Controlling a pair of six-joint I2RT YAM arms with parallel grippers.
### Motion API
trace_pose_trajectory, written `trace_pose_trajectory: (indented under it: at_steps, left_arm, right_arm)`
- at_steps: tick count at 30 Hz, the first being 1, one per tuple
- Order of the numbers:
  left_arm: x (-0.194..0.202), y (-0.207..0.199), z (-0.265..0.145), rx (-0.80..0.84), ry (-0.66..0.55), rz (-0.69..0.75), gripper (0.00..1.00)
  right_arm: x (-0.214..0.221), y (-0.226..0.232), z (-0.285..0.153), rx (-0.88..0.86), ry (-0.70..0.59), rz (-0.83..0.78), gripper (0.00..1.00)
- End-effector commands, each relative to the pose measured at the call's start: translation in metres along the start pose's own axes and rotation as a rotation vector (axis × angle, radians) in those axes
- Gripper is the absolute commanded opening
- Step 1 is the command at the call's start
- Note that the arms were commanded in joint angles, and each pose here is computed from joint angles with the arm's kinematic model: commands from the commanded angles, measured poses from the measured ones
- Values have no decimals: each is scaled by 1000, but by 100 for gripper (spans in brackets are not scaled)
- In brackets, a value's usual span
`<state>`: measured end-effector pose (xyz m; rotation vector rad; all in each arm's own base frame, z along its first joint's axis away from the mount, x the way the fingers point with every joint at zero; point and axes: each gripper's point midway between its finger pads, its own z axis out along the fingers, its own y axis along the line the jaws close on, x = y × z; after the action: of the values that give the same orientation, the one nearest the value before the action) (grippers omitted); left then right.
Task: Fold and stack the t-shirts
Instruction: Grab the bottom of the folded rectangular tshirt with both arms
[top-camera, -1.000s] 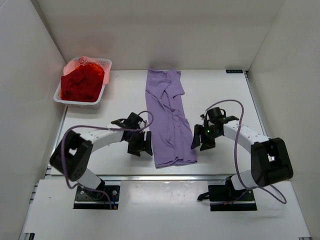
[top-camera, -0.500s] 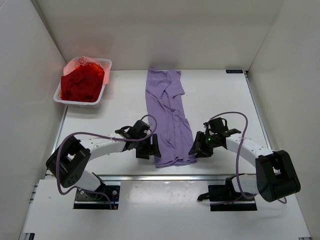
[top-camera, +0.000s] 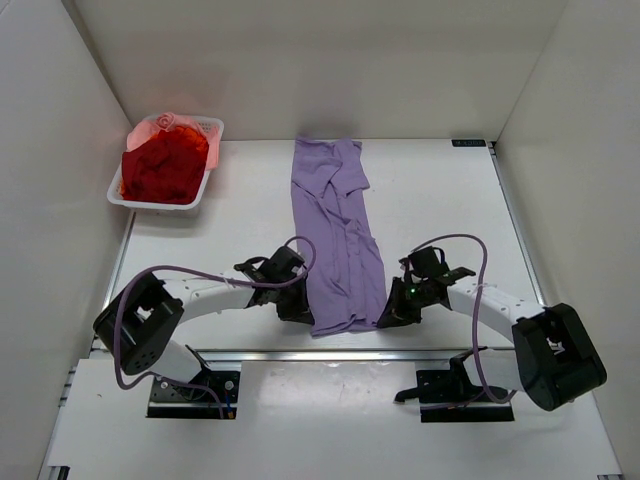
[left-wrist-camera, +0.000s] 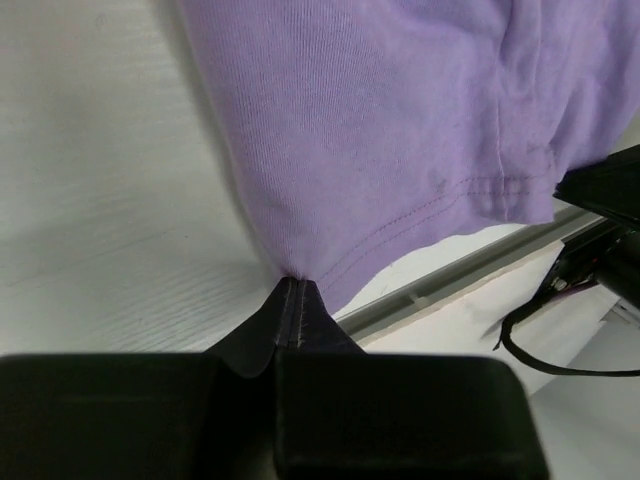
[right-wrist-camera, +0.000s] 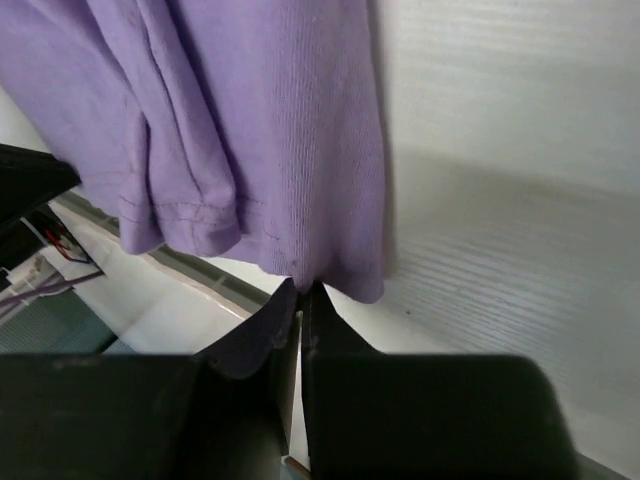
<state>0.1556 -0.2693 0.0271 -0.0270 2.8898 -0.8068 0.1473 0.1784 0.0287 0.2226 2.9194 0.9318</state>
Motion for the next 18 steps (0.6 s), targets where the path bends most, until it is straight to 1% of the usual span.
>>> trace_pose_trajectory:
  at_steps: [1,3,4,6,10,12,13,14,15,17,18]
  left_arm:
    - [2,-6,-9,28,-6,18,0]
    - [13,7,-12,10,8,7,0]
    - [14,6,-16,25,1,10,0]
    - [30,23,-18,5,31,-4,0]
    - [40,49,-26,-21,20,-26,0]
    - [39,56,-28,-22,2,-39,0]
    - [39,56,-30,-5,1,-49,0]
    - [38,55,-30,4,-3,-49,0]
    - [38,54,-31,10,0,-48,1]
    - [37,50,-32,11,3,-34,19]
    - [39,49,-31,10,12,-29,20]
  right_arm:
    - [3,12,-3,-38,-14,-18,0]
    - [11,16,-4,-40,2,-32,0]
    - [13,14,-5,-36,2,-35,0]
    - [20,15,-7,-41,12,-35,0]
    - [39,20,-6,-68,46,-37,0]
    - [47,18,-4,-67,65,-50,0]
    - [47,17,-5,-68,61,-42,8]
    - [47,18,-6,-73,57,-52,12]
    - [44,17,-8,-70,40,-33,20]
    - [41,18,-12,-75,25,-37,34]
    - [43,15,-13,-66,23,-33,37]
